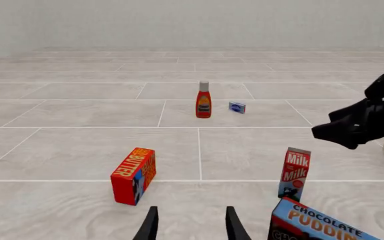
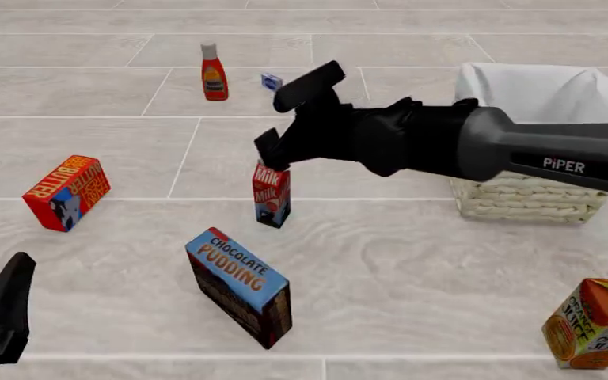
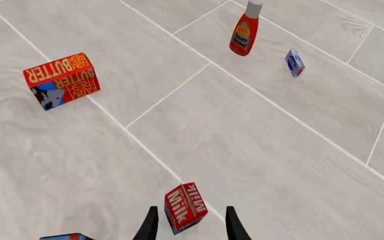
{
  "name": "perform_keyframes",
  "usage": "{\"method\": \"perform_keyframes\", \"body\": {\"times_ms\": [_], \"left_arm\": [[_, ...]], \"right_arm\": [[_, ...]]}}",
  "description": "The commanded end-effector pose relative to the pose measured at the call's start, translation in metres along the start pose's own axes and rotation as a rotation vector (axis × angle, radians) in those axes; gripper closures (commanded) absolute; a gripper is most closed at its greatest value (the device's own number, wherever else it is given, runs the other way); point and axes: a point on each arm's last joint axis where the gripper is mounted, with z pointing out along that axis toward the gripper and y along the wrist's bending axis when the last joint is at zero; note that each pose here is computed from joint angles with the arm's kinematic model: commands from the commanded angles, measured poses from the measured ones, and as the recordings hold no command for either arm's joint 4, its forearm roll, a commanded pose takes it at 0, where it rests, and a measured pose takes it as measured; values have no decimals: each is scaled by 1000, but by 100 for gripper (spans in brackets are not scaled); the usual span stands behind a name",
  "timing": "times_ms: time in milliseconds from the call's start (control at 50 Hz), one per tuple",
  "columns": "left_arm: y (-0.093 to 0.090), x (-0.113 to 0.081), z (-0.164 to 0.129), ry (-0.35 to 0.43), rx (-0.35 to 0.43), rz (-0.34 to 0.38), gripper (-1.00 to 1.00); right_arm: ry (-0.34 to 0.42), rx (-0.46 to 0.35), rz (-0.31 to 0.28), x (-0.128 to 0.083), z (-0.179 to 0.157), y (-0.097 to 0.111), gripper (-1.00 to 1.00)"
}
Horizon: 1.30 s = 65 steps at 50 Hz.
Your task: Pick the milk and place it in the basket.
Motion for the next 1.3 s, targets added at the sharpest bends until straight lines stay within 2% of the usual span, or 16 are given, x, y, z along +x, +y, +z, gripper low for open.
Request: {"method": "perform_keyframes", "body": {"times_ms": [20,200,580,1300], "left_arm": [[0,0,0,0,0,0,-100],[0,0,0,0,0,0,-100],[0,0,0,0,0,0,-100],[0,0,0,0,0,0,-100]], "right_arm": [[22,-1,14,8,18,0,-100],[47,-2,30,20,36,1,-100],[69,-5,65,35,52,4,-100],[114,-9,73,60,74,7,-100]]}}
